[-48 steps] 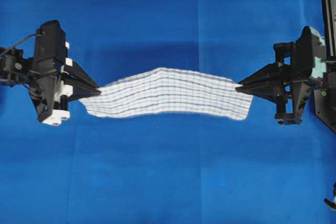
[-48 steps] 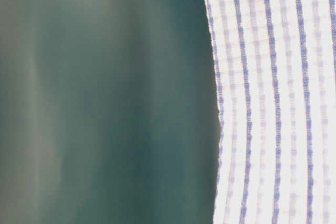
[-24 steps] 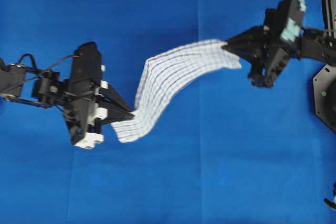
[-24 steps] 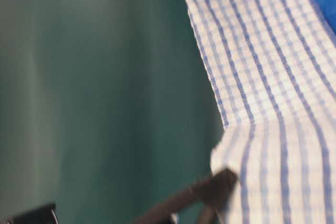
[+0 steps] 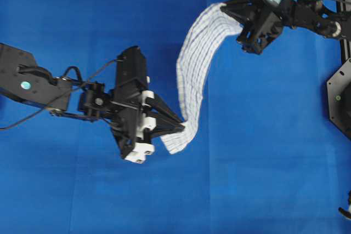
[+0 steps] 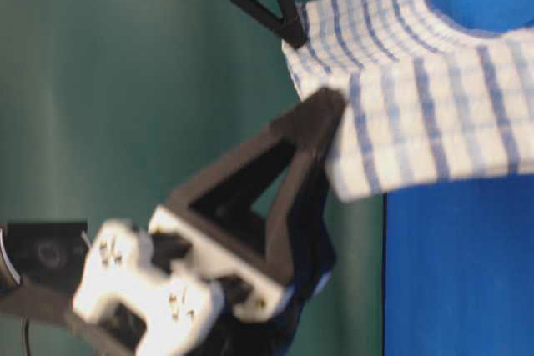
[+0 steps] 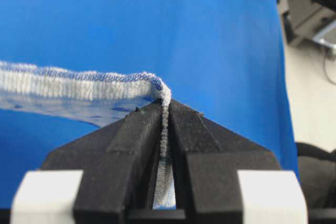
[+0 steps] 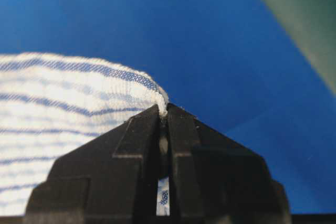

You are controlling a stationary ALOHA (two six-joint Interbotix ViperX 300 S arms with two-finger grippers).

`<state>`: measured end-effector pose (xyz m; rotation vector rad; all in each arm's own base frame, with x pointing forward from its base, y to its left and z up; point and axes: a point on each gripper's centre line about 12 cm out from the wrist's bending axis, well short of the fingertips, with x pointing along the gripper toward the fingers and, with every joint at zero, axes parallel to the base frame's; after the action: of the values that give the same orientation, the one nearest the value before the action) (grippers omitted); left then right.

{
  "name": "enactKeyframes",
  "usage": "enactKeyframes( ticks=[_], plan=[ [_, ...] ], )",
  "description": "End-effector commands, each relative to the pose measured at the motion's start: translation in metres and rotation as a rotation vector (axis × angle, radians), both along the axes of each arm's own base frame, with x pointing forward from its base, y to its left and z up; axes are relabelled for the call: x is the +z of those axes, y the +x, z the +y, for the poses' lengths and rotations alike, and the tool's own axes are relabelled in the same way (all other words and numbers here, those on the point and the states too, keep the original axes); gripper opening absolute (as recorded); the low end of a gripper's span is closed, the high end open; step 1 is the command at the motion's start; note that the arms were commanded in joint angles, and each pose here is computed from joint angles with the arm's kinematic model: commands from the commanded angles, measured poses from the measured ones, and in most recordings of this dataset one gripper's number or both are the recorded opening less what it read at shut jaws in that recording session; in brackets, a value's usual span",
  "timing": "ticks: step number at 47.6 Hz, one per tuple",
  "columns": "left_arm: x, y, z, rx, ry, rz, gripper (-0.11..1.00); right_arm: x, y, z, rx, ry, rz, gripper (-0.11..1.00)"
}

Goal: Fold the blue towel.
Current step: 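Lift the strip and rotate it vertical, right gripper moving to top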

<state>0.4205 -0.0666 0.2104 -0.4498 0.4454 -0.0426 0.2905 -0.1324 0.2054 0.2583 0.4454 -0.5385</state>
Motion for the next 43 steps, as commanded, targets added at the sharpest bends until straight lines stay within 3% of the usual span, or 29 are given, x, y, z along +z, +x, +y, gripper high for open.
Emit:
enactKeyframes(
  ticks=[1, 21, 43],
  plan=[
    [0.014, 0.011, -0.004, -0.003, -0.010, -0.048, 0.04, 0.015, 0.012, -0.007, 0.001, -0.037, -0.030, -0.04],
    [0.009, 0.038, -0.015, -0.015, -0.017, -0.115, 0.03, 0.021, 0.043, -0.020, 0.020, -0.073, -0.027, -0.04],
    [-0.008, 0.053, -0.011, 0.003, -0.026, -0.218, 0.04, 0.018, 0.044, -0.027, 0.005, -0.071, -0.018, -0.04]
  ],
)
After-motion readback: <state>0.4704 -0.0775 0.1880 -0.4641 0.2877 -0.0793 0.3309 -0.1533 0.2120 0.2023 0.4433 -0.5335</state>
